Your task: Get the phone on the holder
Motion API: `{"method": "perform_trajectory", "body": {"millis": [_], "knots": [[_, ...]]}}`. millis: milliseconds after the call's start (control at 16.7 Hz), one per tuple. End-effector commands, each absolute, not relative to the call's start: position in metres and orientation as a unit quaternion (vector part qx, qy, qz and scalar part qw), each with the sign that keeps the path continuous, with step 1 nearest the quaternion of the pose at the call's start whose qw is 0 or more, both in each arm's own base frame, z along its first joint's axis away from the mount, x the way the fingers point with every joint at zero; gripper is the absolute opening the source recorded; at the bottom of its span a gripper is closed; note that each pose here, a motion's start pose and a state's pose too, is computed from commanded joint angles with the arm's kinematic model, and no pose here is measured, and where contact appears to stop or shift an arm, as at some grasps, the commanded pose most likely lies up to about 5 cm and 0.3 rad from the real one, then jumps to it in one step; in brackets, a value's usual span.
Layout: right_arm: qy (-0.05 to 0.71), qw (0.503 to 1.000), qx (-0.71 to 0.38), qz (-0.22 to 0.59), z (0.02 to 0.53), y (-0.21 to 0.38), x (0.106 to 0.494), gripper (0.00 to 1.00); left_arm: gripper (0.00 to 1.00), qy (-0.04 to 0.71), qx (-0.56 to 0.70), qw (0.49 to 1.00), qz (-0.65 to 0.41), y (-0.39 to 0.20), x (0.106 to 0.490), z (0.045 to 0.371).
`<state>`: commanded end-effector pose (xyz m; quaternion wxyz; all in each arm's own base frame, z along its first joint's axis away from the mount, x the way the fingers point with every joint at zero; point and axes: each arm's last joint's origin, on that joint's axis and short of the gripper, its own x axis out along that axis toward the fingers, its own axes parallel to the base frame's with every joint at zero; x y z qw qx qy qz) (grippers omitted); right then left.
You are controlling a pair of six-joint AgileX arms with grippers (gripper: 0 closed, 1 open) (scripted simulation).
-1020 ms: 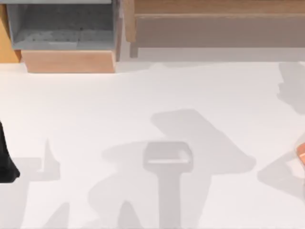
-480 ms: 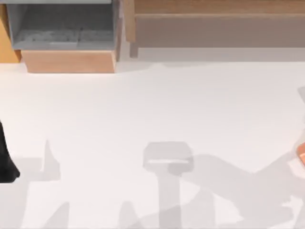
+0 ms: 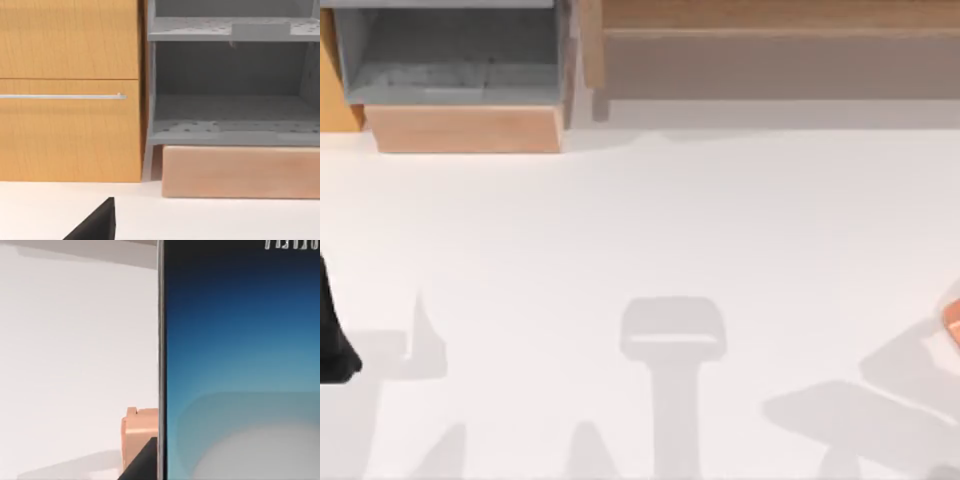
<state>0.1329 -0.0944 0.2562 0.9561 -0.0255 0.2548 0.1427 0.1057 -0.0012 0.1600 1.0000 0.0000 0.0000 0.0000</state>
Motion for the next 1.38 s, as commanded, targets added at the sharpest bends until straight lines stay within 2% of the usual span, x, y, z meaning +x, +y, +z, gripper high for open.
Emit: {"method": "perform_trajectory", "body": {"millis": [300,780,1380], "knots": [[0.225,0.959,-0.028,0.170,0.223,-0.085,0.117,0.00,1.00,0.000,0.000,1.000,0.000,-0.001,0.106,0.160],[0.222,0.959,-0.029,0.175,0.221,-0.083,0.116,0.00,1.00,0.000,0.000,1.000,0.000,-0.001,0.106,0.160],[0.227,0.957,-0.030,0.177,0.214,-0.074,0.143,0.00,1.00,0.000,0.000,1.000,0.000,-0.001,0.106,0.160]]}}
